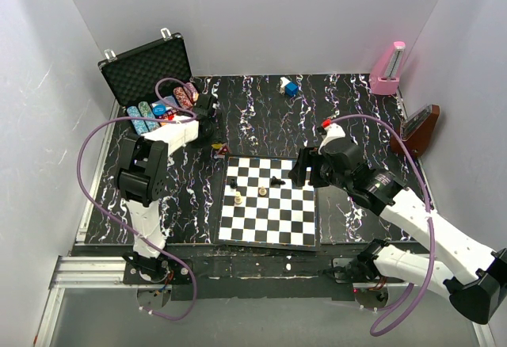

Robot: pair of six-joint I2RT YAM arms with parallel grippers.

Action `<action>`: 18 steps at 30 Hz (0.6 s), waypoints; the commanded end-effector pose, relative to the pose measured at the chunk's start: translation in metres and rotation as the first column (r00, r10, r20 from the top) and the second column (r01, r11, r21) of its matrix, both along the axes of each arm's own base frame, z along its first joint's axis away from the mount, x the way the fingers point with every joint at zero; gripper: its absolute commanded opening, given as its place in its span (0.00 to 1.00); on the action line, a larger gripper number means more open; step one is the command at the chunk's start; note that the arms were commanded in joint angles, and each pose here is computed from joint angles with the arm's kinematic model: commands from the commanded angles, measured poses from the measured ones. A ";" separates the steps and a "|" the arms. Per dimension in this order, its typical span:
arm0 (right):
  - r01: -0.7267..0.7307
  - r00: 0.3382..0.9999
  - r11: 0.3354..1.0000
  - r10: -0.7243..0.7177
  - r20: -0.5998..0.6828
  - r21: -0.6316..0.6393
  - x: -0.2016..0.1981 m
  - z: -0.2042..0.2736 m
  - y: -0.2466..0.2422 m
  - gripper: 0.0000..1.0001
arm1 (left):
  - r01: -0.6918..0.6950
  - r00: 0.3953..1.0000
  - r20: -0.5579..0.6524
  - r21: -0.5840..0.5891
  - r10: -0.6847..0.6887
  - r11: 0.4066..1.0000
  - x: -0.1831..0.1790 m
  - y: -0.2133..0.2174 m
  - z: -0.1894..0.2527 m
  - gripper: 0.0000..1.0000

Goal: Pack up texas hold em set

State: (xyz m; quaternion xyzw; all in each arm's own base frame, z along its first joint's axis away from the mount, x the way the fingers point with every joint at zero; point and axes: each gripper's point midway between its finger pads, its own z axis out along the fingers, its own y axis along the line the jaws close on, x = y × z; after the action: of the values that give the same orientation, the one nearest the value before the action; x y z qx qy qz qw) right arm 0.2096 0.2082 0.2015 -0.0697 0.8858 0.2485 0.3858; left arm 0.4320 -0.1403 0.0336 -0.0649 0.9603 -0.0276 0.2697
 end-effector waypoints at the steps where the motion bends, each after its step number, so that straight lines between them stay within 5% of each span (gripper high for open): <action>1: 0.000 1.000 1.000 -0.001 0.031 0.026 0.004 0.004 0.003 0.79 | -0.070 0.993 0.091 -0.041 0.074 0.997 0.021 -0.009 0.023 0.69; 18: -0.008 1.000 0.999 0.007 0.024 0.034 -0.001 -0.004 0.001 0.79 | -0.062 0.998 0.031 0.026 0.061 0.998 0.022 -0.014 -0.005 0.68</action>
State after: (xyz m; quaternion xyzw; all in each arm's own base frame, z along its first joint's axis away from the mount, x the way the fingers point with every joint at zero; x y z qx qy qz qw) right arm 0.2077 0.2074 0.1911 -0.0746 0.8875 0.2466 0.3820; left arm 0.4557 -0.1573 0.0246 -0.0877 0.9544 -0.0229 0.2845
